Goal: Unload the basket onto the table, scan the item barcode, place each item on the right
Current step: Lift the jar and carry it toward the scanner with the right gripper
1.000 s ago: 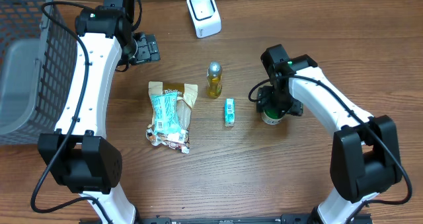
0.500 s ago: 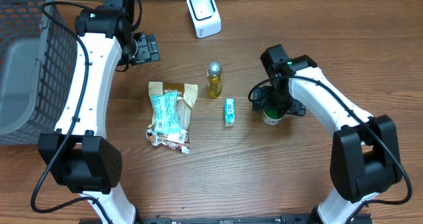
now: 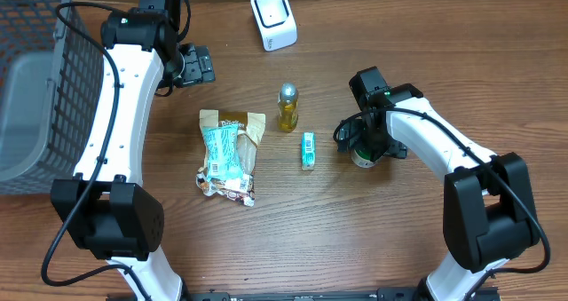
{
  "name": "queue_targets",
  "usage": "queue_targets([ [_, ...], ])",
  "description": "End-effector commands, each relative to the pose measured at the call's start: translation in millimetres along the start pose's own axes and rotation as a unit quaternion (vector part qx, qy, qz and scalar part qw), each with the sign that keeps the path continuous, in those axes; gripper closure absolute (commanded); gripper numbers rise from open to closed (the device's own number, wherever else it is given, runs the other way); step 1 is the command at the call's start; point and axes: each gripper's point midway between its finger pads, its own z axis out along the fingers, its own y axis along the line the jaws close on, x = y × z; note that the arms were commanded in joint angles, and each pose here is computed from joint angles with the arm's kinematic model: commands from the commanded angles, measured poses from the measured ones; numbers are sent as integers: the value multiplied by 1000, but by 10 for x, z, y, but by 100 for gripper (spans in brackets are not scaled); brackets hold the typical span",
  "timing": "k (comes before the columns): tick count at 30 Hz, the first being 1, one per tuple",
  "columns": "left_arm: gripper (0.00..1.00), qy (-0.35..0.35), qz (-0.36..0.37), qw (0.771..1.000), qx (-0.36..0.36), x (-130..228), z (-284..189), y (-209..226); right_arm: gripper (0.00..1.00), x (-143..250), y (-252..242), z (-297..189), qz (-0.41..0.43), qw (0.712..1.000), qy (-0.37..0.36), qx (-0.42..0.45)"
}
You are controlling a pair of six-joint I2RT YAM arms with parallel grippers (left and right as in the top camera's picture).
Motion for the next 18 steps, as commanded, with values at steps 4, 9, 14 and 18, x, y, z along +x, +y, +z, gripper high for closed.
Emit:
queue_targets([
  [4, 0, -11, 2, 1000, 0, -49, -51, -5, 7, 3, -29, 16, 0, 1000, 1, 6],
  [9, 0, -11, 2, 1000, 0, -49, -51, -6, 17, 32, -43, 18, 1, 1000, 6, 9],
  [14, 0, -11, 2, 1000, 0, -49, -51, -6, 36, 31, -42, 18, 1, 1000, 6, 9],
  [18, 0, -11, 2, 1000, 0, -49, -51, -5, 45, -14, -7, -26, 1, 1000, 2, 2],
])
